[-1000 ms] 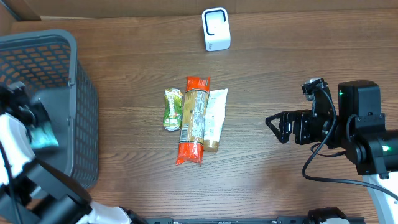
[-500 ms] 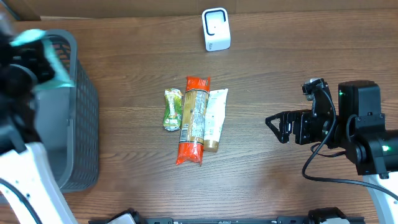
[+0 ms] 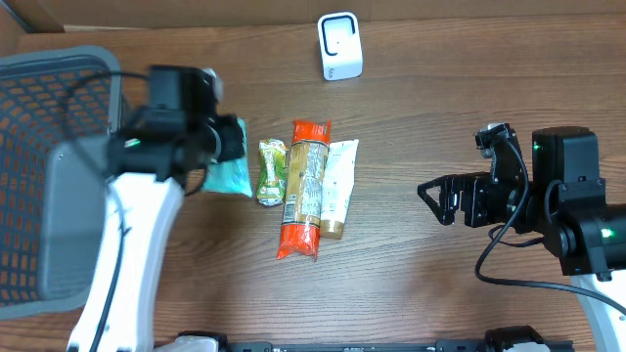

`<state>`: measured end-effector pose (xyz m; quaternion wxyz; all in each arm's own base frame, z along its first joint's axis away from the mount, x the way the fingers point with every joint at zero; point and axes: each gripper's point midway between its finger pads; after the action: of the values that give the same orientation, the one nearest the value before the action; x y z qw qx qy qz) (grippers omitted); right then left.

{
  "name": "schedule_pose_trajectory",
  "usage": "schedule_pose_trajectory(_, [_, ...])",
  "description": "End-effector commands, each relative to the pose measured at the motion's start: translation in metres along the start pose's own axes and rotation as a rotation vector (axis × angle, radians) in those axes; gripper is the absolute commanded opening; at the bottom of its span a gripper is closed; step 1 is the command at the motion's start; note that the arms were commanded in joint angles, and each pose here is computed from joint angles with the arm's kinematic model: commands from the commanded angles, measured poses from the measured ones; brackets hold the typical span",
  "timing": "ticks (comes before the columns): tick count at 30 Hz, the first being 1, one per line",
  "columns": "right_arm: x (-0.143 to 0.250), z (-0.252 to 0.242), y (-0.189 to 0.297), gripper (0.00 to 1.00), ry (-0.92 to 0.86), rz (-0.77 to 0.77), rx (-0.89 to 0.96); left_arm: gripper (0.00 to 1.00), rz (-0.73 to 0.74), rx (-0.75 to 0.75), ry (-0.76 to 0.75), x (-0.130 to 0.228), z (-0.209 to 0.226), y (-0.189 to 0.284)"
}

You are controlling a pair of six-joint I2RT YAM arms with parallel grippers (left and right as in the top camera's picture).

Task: Scan the item barcode
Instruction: 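Place the mint-green packet left of the yellow pouch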

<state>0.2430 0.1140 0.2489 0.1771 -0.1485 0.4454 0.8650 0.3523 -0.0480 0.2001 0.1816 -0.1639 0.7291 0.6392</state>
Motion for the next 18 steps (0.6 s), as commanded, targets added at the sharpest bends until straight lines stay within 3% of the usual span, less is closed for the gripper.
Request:
schedule_pose_trajectory(1, [-0.006, 0.006, 0.007, 1.0, 0.027, -0.029, -0.009, 0.04, 0.066, -0.093, 0.089, 0.023, 0.019, -0.039])
schedule_pose_trajectory(10, [-0.006, 0.006, 0.007, 1.0, 0.027, -0.029, -0.009, 0.06, 0.145, -0.121, 0.012, 0.057, 0.032, -0.12])
schedule_pose_trajectory(12, [-0.006, 0.006, 0.007, 1.0, 0.027, -0.029, -0.009, 0.23, 0.164, -0.098, 0.011, 0.061, 0.029, -0.127])
schedule_pose_trajectory(14, [-0.006, 0.006, 0.007, 1.0, 0.027, -0.029, -0.009, 0.56, 0.177, -0.099, 0.012, 0.063, 0.029, -0.131])
schedule_pose_trajectory(15, [-0.006, 0.006, 0.007, 1.0, 0.027, -0.029, -0.009, 0.65, 0.176, -0.099, 0.012, 0.063, 0.029, -0.131])
schedule_pose_trajectory(18, [-0.006, 0.006, 0.007, 1.0, 0.027, -0.029, -0.009, 0.74, 0.154, -0.098, -0.005, 0.055, 0.029, -0.125])
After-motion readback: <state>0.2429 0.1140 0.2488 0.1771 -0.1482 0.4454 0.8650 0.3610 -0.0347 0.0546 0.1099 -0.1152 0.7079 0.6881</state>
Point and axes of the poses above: each gripper's point midway between its finger pads, its own y axis back along the fingers, its own z axis along the line the jaws close on, x = y × z, and after that the axes turned 12 degrees about -y, right-handed
